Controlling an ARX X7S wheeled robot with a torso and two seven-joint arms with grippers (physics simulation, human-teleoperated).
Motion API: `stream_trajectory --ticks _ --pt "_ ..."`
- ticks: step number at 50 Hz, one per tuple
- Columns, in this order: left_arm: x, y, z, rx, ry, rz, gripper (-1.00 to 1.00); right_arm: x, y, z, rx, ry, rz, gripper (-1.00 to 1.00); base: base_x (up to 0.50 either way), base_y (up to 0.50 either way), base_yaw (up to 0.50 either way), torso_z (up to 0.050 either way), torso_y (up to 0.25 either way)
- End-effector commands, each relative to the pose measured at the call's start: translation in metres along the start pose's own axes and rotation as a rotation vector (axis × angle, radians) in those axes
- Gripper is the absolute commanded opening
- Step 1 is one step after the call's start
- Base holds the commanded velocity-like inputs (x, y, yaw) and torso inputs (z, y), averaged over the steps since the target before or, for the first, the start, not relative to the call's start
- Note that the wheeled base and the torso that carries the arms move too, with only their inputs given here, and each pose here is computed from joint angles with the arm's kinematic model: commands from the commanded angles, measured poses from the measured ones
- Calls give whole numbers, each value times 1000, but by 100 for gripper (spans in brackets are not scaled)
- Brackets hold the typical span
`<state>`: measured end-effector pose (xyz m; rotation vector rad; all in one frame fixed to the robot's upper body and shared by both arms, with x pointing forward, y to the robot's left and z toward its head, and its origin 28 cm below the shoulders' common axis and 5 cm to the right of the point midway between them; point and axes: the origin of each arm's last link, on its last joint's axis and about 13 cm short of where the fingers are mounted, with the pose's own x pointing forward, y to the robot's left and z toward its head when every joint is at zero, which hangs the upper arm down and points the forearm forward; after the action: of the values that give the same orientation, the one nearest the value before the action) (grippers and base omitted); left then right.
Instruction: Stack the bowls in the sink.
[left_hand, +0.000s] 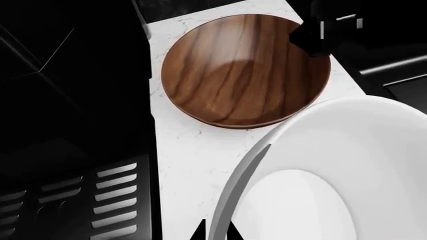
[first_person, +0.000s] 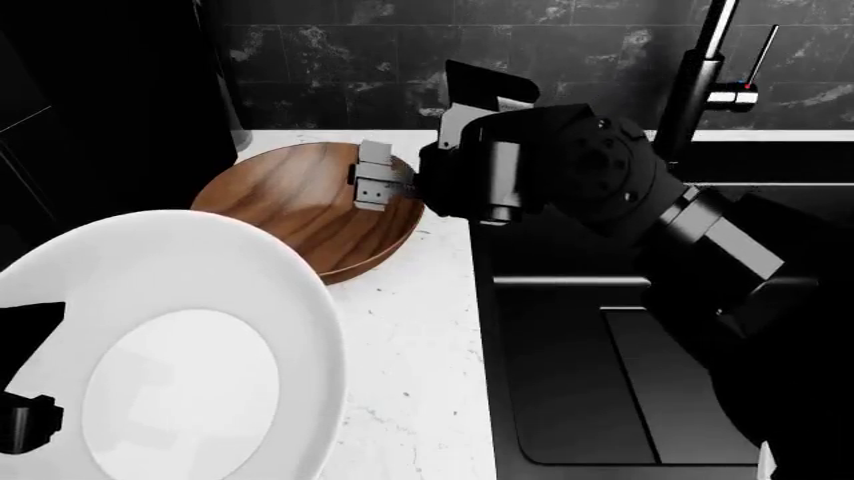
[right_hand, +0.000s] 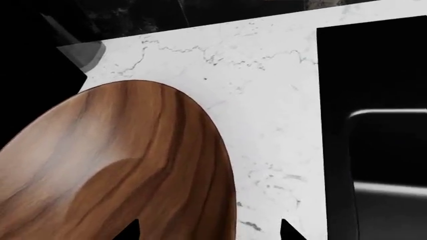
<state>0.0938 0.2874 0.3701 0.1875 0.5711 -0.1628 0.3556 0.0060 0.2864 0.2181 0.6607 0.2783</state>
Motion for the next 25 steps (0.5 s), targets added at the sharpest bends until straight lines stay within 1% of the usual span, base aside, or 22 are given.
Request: stream_trajectory --ticks 1,16,25 --pt "-2 0 1 -5 -19 8 -100 3 1 -4 -2 22 27 100 0 0 0 0 0" --pt "-3 1 0 -6 -20 12 -100 10 -3 -9 16 22 26 100 0 0 0 0 0" --pt "-2 0 0 -6 -21 9 -100 19 -7 -18 13 49 20 100 0 0 0 0 0"
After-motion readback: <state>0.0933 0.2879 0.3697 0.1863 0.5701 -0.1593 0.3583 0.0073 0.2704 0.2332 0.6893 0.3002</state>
